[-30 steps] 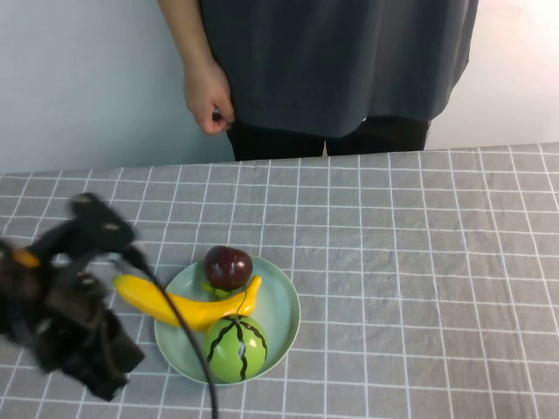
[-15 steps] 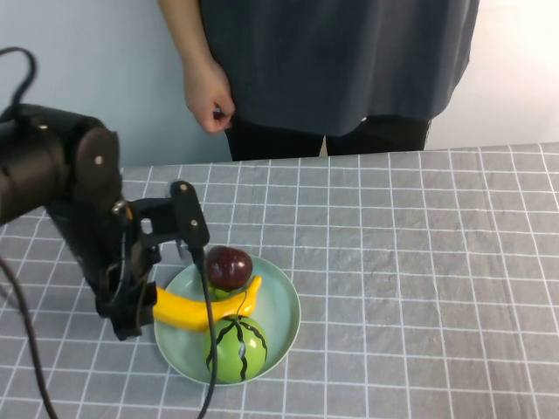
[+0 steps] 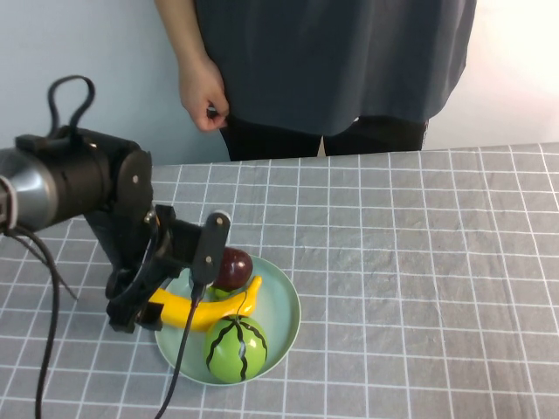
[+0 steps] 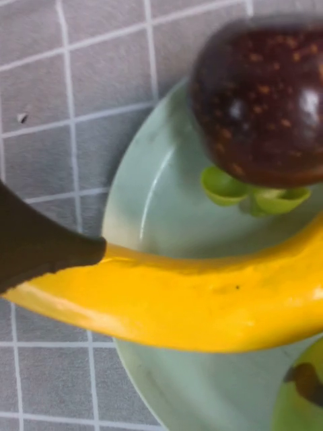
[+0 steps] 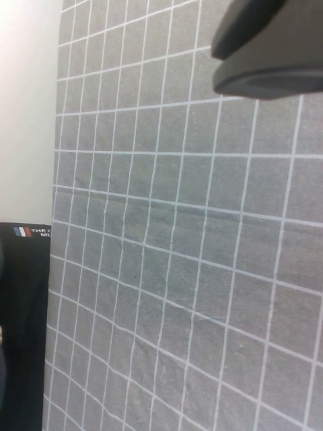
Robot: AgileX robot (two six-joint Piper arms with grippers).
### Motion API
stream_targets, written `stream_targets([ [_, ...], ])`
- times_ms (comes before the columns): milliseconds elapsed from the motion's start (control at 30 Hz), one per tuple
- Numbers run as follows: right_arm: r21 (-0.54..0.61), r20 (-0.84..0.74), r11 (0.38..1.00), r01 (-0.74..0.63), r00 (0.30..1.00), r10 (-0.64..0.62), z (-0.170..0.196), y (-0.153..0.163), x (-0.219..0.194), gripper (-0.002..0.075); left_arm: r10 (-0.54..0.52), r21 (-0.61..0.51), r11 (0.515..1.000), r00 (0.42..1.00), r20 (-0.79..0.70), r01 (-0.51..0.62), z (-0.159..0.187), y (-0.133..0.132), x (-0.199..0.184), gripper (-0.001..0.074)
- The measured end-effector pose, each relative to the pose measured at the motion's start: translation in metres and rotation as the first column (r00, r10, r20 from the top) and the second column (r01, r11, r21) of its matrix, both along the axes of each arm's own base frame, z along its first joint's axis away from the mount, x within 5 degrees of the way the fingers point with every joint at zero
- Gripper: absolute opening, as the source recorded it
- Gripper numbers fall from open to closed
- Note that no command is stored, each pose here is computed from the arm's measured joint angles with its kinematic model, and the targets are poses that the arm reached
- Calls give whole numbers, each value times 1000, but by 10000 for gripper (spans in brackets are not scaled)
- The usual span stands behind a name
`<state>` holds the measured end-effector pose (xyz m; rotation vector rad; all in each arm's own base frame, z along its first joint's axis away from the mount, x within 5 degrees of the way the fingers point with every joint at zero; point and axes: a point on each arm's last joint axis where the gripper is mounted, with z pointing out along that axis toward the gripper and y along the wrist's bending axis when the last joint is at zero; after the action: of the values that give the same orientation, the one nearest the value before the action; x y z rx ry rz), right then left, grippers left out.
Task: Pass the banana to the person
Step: Pick up the banana
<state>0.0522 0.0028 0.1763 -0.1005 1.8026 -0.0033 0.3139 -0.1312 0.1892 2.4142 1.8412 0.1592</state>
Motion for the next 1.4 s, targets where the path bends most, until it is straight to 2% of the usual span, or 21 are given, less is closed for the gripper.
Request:
stream_targets([
  [467, 0, 0, 1000, 0, 1000, 0, 0, 0, 0, -6, -91, 93, 991, 994, -58, 96, -36, 2, 9, 533],
  [800, 0, 0, 1000, 0, 1000, 0, 0, 0, 0, -6, -111, 99, 989, 994, -25, 112, -37, 1, 13, 402],
  [1400, 0, 0, 1000, 0, 1000, 0, 0, 0, 0, -6, -108, 105, 988, 993, -49, 113, -43, 2, 12, 391],
])
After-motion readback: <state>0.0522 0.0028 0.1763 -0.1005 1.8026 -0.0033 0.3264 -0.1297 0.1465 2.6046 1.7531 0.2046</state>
